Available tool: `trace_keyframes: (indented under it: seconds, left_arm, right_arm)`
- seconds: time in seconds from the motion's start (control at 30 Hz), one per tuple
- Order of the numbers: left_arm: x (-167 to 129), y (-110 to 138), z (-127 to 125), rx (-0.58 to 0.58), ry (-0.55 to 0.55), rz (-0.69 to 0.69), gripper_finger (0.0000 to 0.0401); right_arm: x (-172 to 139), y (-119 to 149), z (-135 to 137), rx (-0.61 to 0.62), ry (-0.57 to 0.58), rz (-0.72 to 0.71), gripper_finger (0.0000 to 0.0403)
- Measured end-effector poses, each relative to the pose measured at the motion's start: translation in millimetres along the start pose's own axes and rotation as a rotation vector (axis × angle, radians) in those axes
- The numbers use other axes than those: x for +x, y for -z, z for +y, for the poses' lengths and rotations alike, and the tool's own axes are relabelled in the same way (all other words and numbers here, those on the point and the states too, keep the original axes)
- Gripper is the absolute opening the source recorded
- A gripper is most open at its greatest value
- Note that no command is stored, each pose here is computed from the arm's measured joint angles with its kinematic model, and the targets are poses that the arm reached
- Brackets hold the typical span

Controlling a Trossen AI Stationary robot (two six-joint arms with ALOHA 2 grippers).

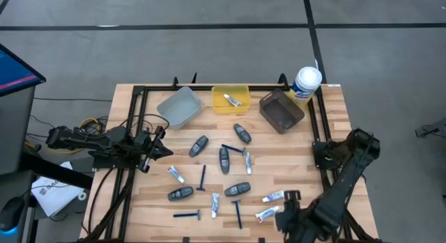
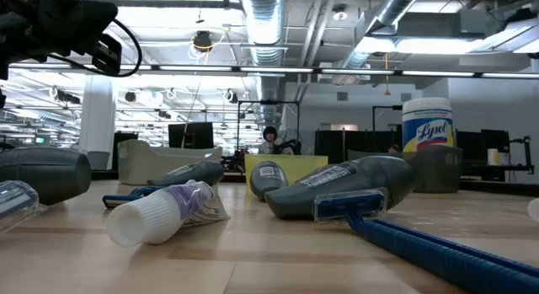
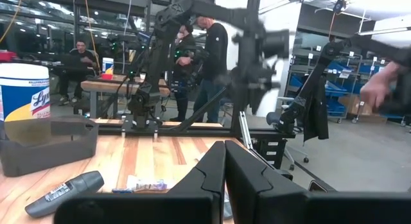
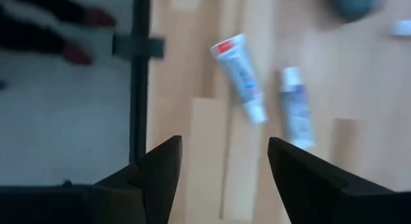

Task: Pick & Place Travel size toiletries
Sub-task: Put the white toothpaste into the yellow bin

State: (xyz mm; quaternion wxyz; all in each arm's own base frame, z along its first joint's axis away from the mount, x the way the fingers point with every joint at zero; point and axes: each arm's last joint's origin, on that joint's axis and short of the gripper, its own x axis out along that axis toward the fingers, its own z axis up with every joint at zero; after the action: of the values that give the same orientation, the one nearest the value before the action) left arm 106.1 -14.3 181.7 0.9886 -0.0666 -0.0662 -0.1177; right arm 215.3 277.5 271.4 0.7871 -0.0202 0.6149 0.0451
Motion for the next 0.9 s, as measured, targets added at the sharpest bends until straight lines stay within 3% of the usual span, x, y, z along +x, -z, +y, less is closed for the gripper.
trace_keyframes:
  seconds: [0.17,0.37,0.53,0.9]
  left_arm:
    - [0,0,0,0.000,0.000,0.000,0.0001]
    - [0,0,0,0.000,0.000,0.000,0.0001]
    - [0,0,0,0.000,0.000,0.000,0.0001]
    - [0,0,0,0.000,0.000,0.000,0.0001]
  right_arm:
    - [55,11,-3,-0.093,-0.086,0.004,0.0223]
    - [96,21,-32,-0.146,-0.020,0.048,0.0223]
    - [113,20,-51,-0.200,-0.002,0.053,0.0223]
    - [129,25,-57,-0.242,-0.055,0.024,0.0223]
